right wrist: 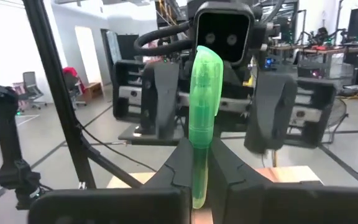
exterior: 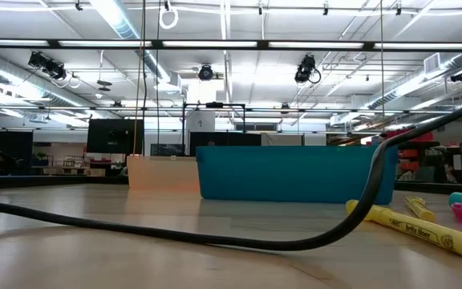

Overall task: Pick & Place Markers
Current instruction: Put the small green highlighter into the orange transparent bin

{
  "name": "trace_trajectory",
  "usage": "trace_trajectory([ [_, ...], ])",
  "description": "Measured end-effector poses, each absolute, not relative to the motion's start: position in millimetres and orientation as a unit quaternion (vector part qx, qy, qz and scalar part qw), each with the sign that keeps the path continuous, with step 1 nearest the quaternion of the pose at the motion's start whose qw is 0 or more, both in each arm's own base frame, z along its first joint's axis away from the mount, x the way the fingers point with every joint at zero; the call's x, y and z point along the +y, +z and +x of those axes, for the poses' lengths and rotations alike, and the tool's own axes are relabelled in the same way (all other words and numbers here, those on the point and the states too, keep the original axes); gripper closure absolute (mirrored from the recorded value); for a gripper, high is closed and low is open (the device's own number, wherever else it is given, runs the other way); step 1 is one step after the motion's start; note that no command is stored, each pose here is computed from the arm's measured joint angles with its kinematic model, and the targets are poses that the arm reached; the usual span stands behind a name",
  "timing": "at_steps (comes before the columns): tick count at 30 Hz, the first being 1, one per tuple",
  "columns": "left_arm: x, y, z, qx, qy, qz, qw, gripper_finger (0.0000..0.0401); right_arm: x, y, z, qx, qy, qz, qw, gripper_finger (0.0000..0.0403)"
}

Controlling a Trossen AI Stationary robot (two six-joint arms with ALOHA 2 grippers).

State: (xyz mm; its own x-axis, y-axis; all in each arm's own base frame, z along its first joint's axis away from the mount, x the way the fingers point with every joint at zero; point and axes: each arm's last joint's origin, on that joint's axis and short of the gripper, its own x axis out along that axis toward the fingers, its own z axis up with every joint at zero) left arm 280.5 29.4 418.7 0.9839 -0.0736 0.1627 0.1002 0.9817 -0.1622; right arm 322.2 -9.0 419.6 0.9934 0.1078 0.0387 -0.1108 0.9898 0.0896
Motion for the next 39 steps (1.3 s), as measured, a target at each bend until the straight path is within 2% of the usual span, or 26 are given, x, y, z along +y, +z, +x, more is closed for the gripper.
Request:
trace_trajectory([
  [7, 26, 420, 280, -0.077, -0.092, -0.08, 0.99, 0.0165, -1, 415, 328, -0.013, 0.11, 0.046, 0.993, 0.039],
  [22, 18, 420, 278, -0.064, -0.178, -0.111, 0.976, 0.0173, 7, 412, 337, -0.029, 0.141, 0.065, 0.987, 0.039],
  [29, 11, 421, 278, -0.066, -0.196, -0.109, 0.972, 0.0221, 13, 409, 343, -0.036, 0.153, 0.067, 0.985, 0.039],
  [39, 11, 422, 278, -0.069, -0.196, -0.109, 0.972, 0.0326, 13, 408, 344, -0.036, 0.151, 0.067, 0.986, 0.039],
])
